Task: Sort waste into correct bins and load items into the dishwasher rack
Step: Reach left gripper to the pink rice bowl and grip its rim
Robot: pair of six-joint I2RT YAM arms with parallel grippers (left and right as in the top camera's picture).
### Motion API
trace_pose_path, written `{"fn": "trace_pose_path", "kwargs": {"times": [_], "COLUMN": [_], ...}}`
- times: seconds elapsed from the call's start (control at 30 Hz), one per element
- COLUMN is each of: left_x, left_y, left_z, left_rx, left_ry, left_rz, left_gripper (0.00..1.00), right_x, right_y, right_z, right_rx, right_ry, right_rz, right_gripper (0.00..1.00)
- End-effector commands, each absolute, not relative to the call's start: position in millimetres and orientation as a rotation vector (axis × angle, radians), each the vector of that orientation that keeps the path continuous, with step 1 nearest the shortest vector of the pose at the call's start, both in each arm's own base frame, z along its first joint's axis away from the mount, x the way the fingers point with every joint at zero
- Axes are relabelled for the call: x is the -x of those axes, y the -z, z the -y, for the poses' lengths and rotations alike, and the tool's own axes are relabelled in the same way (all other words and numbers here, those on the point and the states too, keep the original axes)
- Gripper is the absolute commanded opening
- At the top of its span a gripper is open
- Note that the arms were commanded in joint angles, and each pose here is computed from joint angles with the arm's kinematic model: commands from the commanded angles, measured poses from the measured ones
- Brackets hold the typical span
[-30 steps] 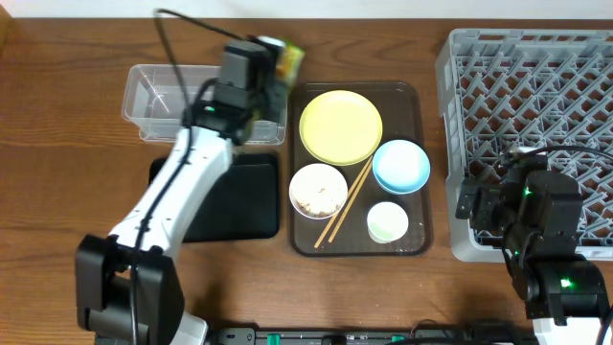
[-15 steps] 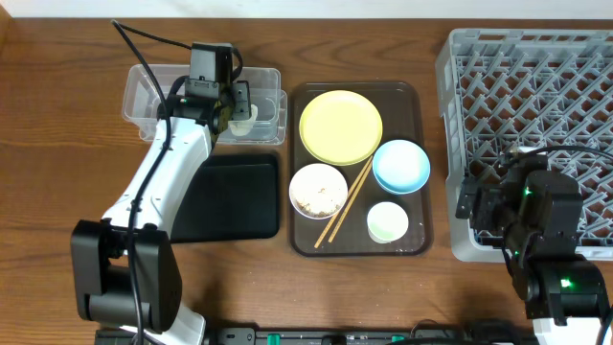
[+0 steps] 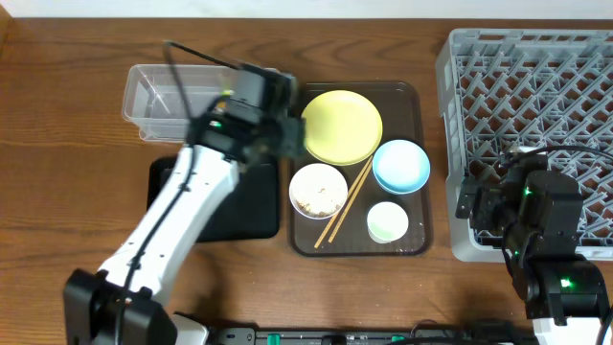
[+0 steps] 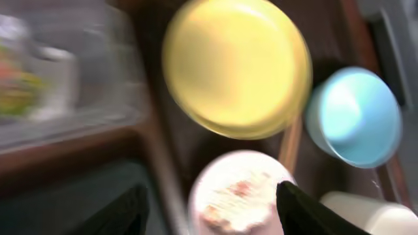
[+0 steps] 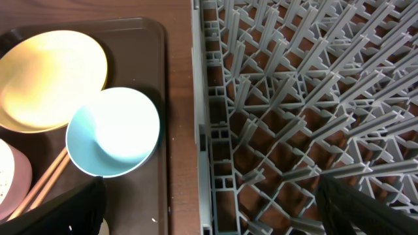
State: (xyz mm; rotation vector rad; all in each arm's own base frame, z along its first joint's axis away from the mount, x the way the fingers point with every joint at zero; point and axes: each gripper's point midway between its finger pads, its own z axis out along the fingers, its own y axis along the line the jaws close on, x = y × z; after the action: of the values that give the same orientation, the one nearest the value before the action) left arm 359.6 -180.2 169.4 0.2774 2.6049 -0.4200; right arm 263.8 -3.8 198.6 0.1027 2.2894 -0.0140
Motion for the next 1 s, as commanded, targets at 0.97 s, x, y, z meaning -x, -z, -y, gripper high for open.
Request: {"fn": "trace_pose_path", "kwargs": {"times": [0.97], "left_x": [-287.4], "left_y": [-25.0], "left_z": [285.1], "left_rx": [-0.607], "left_ry": [0.338], "left_rz": [-2.901], "left_gripper": [0.46], "right_x": [-263.8], "right_y": [-205.4], "right_z": [3.5], "right_rx": [-0.114], "right_ry": [0.011], "right_rz": [-2.276], "right_gripper": [0.99]}}
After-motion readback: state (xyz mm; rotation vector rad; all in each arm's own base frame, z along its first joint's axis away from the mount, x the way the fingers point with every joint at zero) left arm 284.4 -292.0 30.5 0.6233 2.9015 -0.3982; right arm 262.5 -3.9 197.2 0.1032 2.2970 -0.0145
